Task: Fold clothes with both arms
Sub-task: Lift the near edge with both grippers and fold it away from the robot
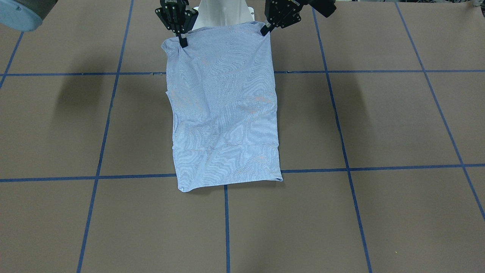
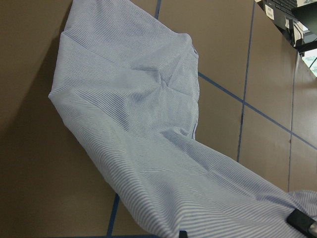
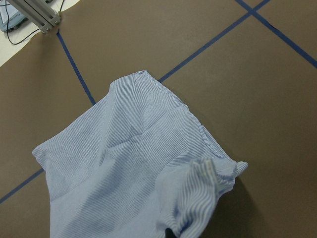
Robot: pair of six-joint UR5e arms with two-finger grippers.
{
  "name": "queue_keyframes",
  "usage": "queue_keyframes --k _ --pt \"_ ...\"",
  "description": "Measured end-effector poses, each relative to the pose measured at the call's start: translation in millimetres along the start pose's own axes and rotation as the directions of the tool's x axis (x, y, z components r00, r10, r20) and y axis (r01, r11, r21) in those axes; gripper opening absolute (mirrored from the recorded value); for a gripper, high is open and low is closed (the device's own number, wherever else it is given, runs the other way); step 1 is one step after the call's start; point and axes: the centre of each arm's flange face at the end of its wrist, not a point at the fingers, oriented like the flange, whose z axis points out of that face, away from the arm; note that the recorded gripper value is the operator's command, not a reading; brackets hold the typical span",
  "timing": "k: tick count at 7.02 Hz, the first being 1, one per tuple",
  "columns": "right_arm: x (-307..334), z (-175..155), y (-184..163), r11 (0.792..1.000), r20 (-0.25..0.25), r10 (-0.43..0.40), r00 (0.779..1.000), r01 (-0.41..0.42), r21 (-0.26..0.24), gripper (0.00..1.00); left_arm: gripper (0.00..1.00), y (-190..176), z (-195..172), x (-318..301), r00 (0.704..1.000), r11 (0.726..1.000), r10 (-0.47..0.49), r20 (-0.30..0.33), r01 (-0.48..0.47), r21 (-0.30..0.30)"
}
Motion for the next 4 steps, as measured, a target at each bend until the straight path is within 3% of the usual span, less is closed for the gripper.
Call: queue_keyframes --k 4 --pt "-44 81 -33 0.995 -0.004 -0.038 0.999 0.039 0.090 0.00 0.00 -78 66 17 0.993 0.988 0.045 0.105 -0.060 0.139"
